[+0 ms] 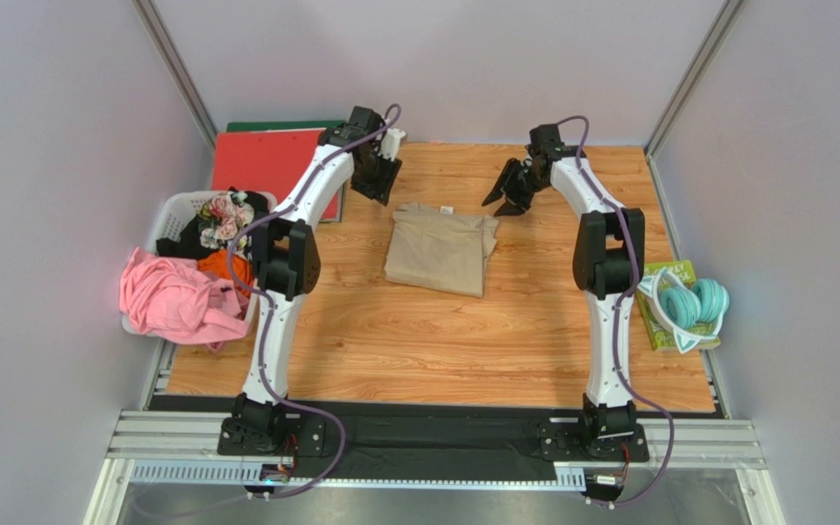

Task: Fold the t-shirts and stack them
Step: Fold the tshirt

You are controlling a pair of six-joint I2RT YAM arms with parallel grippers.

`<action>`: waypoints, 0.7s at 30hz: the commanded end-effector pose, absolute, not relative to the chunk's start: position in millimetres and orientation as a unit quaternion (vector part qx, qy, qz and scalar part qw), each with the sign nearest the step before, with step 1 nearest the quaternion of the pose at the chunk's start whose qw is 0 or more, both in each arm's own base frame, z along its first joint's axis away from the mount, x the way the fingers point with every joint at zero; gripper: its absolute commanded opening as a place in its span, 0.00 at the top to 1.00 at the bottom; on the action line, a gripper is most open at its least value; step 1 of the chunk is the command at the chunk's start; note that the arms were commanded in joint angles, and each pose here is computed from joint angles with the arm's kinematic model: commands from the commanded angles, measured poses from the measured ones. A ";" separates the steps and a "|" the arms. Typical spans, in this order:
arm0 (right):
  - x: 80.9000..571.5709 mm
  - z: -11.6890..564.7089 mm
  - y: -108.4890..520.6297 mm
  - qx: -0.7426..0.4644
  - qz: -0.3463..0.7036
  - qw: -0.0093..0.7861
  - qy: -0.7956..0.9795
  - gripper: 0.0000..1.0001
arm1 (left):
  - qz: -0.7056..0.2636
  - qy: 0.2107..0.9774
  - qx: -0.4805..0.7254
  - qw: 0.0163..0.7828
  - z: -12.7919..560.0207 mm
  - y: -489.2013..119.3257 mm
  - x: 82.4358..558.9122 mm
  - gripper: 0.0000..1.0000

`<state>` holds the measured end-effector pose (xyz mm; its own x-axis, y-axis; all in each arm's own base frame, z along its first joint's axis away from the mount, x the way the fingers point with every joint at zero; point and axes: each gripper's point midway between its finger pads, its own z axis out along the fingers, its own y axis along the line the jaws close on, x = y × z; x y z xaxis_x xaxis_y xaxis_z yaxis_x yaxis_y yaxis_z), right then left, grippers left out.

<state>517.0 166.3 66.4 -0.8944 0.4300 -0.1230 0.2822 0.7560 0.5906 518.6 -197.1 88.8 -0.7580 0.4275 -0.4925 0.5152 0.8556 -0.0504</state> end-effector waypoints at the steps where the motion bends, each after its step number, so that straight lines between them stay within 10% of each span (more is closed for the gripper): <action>1: 526.5 107.0 136.4 0.195 0.250 0.184 0.930 0.53 | -0.142 0.915 0.267 0.268 165.1 -202.9 483.7 0.50; 14: 463.7 197.7 304.0 0.041 0.555 0.075 0.828 0.50 | -0.233 0.903 0.306 0.192 174.4 -197.6 371.5 0.51; 21: 478.4 137.4 316.0 0.081 0.590 -0.002 0.804 0.48 | -0.234 0.905 0.311 0.174 164.7 -194.8 364.6 0.52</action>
